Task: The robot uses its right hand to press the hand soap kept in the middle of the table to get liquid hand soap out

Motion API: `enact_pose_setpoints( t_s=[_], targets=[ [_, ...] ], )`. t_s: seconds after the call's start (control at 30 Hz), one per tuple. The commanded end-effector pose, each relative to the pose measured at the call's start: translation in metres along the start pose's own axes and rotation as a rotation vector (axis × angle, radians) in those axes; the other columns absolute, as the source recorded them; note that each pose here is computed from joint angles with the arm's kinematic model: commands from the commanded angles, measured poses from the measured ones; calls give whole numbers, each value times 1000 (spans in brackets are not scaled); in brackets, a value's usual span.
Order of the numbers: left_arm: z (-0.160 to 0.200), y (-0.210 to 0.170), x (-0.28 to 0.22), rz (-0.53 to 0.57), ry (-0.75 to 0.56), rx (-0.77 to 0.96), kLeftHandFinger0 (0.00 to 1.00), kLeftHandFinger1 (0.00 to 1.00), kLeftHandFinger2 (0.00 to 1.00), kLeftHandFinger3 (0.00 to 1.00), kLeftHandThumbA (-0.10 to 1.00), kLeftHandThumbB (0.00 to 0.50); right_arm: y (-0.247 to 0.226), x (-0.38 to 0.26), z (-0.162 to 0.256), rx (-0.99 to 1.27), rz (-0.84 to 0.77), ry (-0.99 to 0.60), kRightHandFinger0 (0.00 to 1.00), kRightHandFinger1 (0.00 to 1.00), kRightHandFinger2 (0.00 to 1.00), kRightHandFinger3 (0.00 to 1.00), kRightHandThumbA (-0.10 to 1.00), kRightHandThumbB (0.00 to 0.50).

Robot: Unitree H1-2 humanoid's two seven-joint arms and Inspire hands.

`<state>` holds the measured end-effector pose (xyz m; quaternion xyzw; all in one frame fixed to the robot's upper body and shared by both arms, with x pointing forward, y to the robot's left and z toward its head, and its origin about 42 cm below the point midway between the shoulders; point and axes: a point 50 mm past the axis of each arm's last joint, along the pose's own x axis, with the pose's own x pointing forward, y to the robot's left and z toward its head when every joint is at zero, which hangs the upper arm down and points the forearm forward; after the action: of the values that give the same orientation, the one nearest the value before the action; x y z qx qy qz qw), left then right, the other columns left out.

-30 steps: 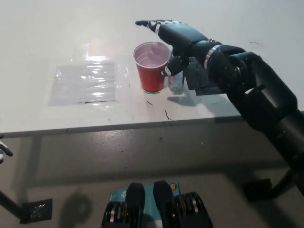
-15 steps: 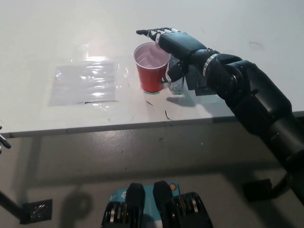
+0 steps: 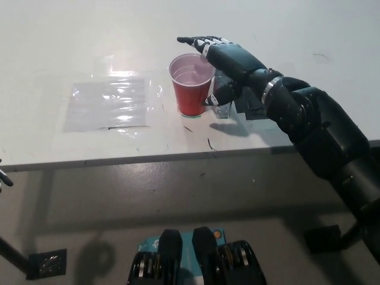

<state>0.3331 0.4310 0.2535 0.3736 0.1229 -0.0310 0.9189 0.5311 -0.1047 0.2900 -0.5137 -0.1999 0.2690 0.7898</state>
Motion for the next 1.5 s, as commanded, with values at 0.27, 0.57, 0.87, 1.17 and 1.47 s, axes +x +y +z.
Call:
enact_pose_setpoints(
  t_s=[0.27,0.57,0.87,1.17,1.47],
  targets=[
    [17,23,-3,63,-19,32,1000,1000,1000,866,350,0,74,-32,-38,50,161,118,1000,1000,1000,1000,1000,367],
    [22,27,-4,61,-16,65,1000,1000,1000,892,344,0,98,-36,-36,43,206,161,1000,1000,1000,1000,1000,382],
    [22,26,-5,69,-15,47,1000,1000,1000,862,343,0,113,-36,-41,44,221,165,1000,1000,1000,1000,1000,357],
    [24,26,-4,71,-16,52,1000,1000,1000,898,342,0,121,-38,-52,51,219,188,1000,1000,1000,1000,1000,390],
    [25,30,-3,77,-19,52,1000,1000,1000,840,349,0,114,-43,-64,41,201,190,1000,1000,1000,1000,1000,382]
  ],
)
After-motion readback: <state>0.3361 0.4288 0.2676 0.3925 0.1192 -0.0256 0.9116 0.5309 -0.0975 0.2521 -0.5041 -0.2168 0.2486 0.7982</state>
